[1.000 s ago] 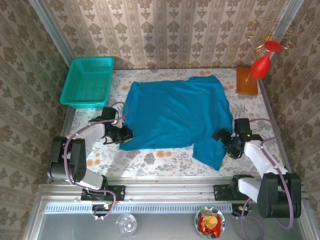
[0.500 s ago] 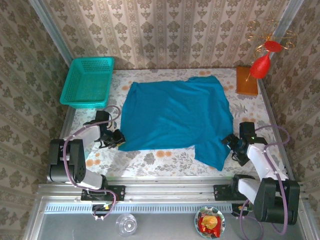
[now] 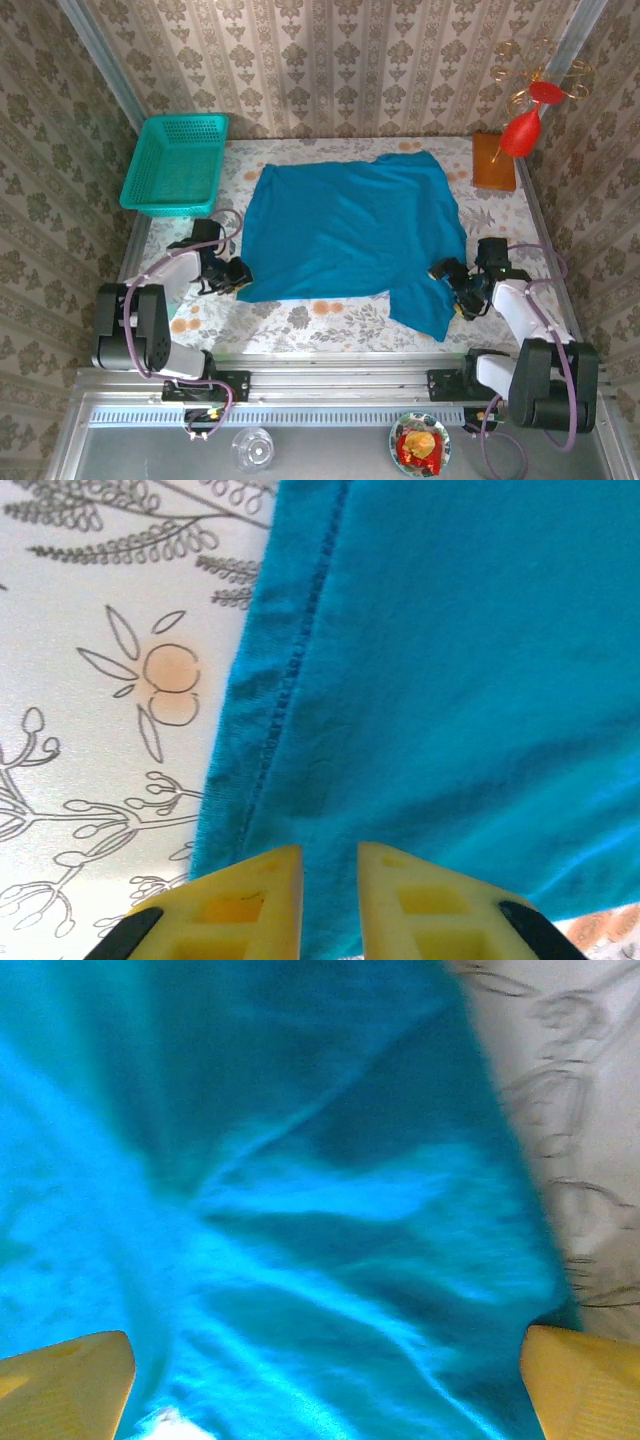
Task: Fold the inside-out t-shirt
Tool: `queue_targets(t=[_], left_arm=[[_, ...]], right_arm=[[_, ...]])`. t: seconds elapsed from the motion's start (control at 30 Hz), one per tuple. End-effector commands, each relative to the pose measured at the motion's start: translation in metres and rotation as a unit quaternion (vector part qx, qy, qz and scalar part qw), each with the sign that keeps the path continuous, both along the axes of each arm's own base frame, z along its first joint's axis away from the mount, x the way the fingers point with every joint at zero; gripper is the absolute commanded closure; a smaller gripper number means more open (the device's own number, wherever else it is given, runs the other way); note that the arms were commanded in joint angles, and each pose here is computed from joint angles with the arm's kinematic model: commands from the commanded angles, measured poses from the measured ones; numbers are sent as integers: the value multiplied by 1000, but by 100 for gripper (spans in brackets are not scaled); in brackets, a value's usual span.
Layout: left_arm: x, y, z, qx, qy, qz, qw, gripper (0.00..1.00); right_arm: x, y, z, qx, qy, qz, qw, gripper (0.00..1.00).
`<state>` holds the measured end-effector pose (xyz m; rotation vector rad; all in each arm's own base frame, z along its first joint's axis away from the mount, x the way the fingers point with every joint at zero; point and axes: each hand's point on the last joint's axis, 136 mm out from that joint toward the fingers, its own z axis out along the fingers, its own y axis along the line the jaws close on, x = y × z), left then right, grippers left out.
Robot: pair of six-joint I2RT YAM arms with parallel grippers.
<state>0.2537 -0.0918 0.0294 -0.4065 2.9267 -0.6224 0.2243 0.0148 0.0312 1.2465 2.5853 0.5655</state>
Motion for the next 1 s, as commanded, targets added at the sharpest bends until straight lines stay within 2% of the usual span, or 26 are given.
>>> queue_targets(t=[0.0,0.17,0.33,0.5,0.67,0.73,0.83,0.97], left_arm=[[-11,8,-11,15,32,17,999,77],[-16,20,-9,29,31,31,999,77],[-11,23,13,34,5,32,999,77],[6,20,41,49,-38,14,998,73],[22,-15,41,27,-35,-45,998,78],[28,-34,35,14,-33,-68,997,80],[31,-44,17,10,-17,-70,997,84],[19,-35,-11,27,18,-51,998,84]], right_arm=[[-20,-26,-12,-64,69,-36,995,0],[-38,-54,-10,-123,126,-80,981,0],[-30,-54,11,-132,88,-64,985,0],[3,-8,38,-51,-11,25,998,5],[42,55,56,36,-86,124,988,8],[54,74,56,46,-86,161,982,8],[68,95,48,57,-72,198,976,9],[69,93,12,49,-19,180,982,9]])
